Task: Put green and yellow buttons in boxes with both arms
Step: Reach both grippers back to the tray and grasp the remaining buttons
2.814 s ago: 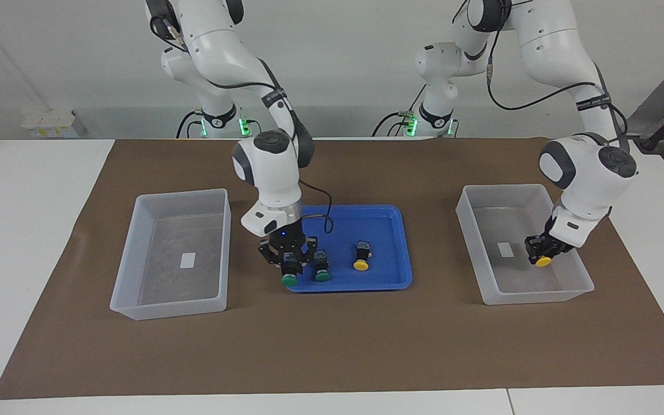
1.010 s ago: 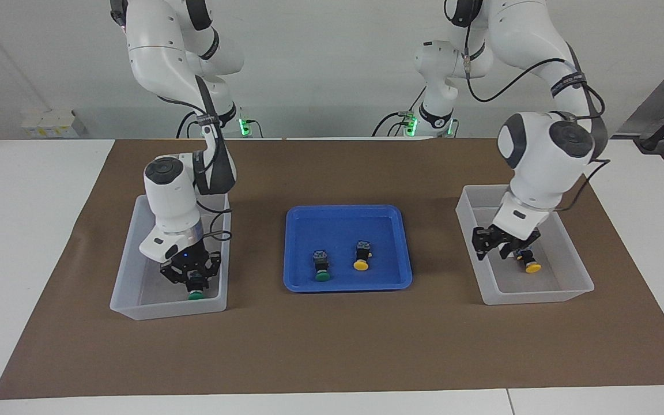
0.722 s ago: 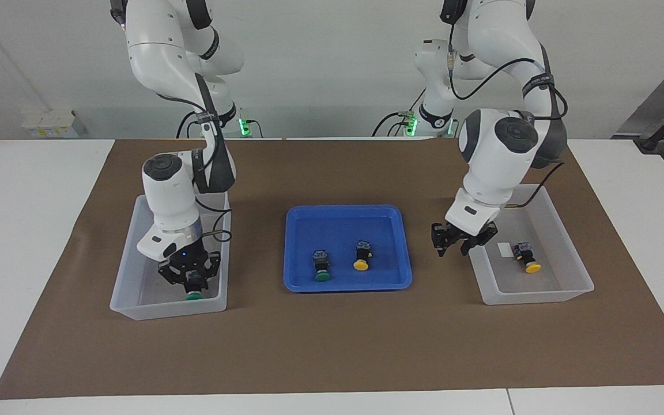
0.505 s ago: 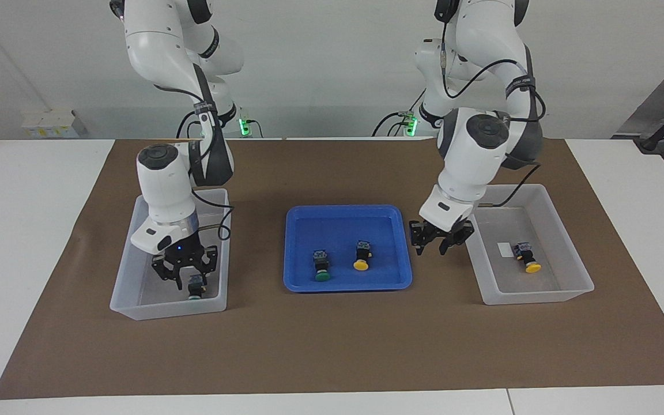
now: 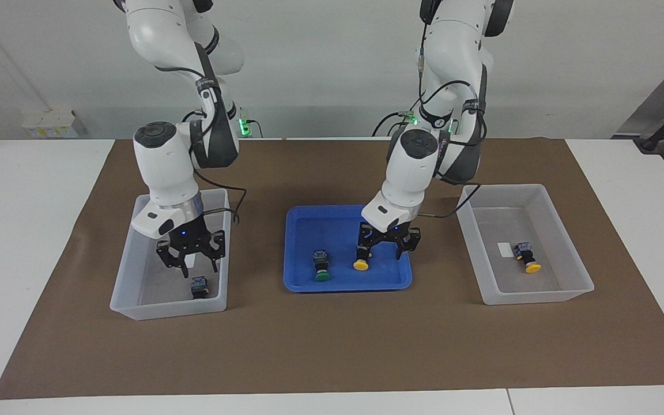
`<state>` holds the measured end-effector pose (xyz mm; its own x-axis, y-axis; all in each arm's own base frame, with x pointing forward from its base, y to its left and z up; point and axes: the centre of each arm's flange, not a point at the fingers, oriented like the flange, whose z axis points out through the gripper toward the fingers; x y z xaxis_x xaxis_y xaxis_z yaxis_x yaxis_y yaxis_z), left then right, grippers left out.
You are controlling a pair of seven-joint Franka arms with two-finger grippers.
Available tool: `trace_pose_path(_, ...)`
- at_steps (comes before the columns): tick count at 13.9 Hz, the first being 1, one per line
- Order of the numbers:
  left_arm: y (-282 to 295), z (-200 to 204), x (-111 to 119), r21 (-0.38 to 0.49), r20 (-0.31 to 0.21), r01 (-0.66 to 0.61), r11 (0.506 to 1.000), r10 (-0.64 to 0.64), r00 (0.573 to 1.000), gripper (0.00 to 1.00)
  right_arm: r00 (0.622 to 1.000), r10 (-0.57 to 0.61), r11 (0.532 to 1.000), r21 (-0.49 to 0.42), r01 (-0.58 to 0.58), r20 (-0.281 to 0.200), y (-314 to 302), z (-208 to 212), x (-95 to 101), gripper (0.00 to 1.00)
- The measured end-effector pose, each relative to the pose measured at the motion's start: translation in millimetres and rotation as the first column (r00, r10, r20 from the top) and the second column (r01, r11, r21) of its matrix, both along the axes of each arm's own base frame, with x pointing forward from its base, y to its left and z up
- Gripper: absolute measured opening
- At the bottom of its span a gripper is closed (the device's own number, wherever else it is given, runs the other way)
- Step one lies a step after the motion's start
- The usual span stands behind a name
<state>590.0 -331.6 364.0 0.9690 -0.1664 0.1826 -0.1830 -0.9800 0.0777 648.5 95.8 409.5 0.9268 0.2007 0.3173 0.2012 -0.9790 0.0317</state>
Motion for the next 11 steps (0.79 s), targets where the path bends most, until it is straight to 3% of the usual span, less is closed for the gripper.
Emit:
trace_pose_path(2, -6.0, -15.6, -9.6, -0.003, 0.008, 0.014, 1.000, -0.014, 1.000, 0.95, 0.999, -0.042, 0.998, 0.042, 0.042, 0.007, 42.8, 21.6, 1.3, 0.69)
trace_pose_path(3, -7.6, -19.9, -12.7, -0.003, 0.010, 0.018, 1.000, -0.018, 1.000, 0.96, 0.998, -0.061, 0.996, 0.063, 0.060, 0.009, 67.3, 27.1, 0.2, 0.69)
trace_pose_path(7, -16.0, -26.3, -21.1, -0.004, 0.012, 0.035, 0.999, -0.035, 0.999, 0.96, 0.996, -0.088, 0.989, 0.119, 0.089, -0.006, 143.4, 15.9, -0.4, 0.75)
trace_pose_path(11, -21.2, -46.1, -29.3, -0.013, 0.036, 0.047, 0.999, -0.047, 0.998, 0.92, 0.996, -0.080, 0.991, 0.101, 0.083, -0.025, 182.4, -16.1, 0.0, 0.79)
